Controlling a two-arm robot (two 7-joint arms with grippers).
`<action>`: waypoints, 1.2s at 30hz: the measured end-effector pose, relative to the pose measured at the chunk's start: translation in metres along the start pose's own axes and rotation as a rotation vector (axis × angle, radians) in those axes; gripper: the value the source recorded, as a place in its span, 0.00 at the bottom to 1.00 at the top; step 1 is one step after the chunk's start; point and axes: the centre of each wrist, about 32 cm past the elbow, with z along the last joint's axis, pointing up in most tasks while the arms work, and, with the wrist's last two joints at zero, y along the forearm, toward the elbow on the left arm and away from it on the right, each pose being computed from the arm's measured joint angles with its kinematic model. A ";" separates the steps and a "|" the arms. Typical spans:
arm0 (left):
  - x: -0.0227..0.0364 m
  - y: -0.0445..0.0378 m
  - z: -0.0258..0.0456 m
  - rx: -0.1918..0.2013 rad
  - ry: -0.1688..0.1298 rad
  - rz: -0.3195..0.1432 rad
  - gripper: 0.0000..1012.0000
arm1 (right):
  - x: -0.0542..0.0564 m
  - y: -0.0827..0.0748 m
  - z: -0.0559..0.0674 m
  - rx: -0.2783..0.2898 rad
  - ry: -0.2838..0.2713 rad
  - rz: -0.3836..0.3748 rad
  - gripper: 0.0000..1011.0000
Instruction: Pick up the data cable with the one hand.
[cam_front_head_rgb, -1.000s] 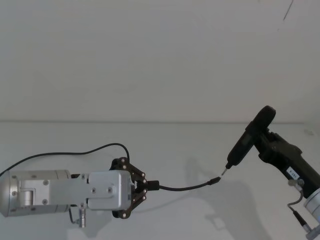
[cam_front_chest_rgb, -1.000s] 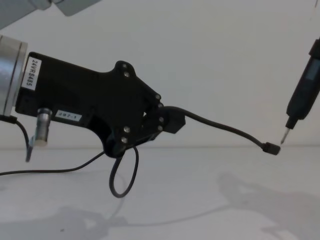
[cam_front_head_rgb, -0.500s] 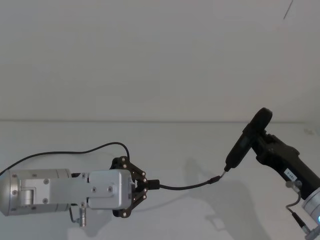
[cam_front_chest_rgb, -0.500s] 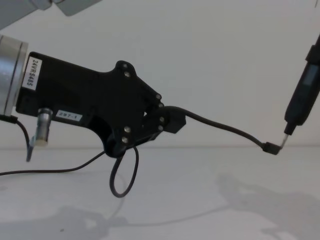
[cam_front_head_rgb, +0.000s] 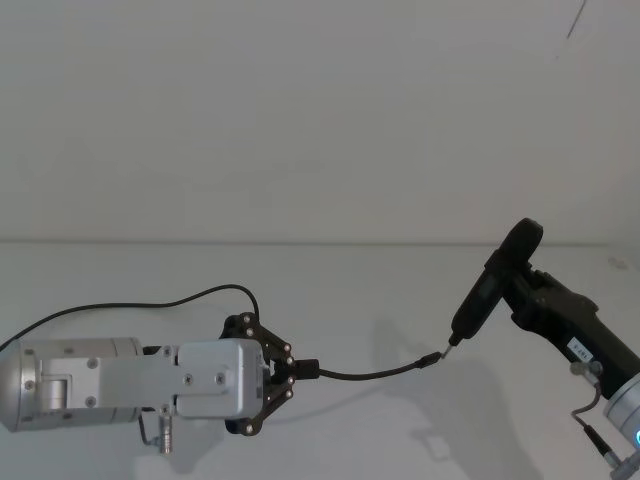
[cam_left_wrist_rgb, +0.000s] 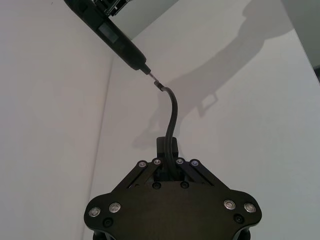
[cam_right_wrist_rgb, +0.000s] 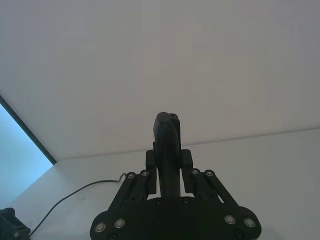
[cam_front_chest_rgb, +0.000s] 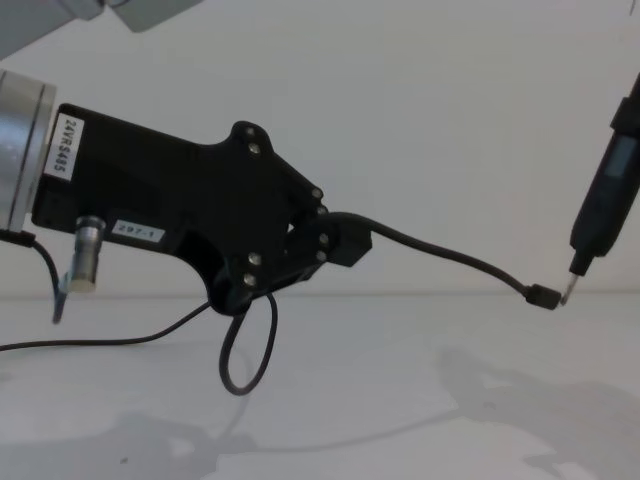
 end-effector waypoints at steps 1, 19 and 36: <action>0.0000 0.0000 0.0000 0.000 0.000 0.000 0.00 | 0.000 0.000 0.000 0.000 0.000 0.000 0.28; 0.0000 0.0000 0.0000 0.000 0.000 0.000 0.00 | 0.000 0.002 0.000 -0.003 -0.007 -0.004 0.28; 0.0000 0.0000 0.0000 0.000 0.000 0.000 0.00 | 0.001 0.004 -0.002 -0.010 0.000 -0.001 0.28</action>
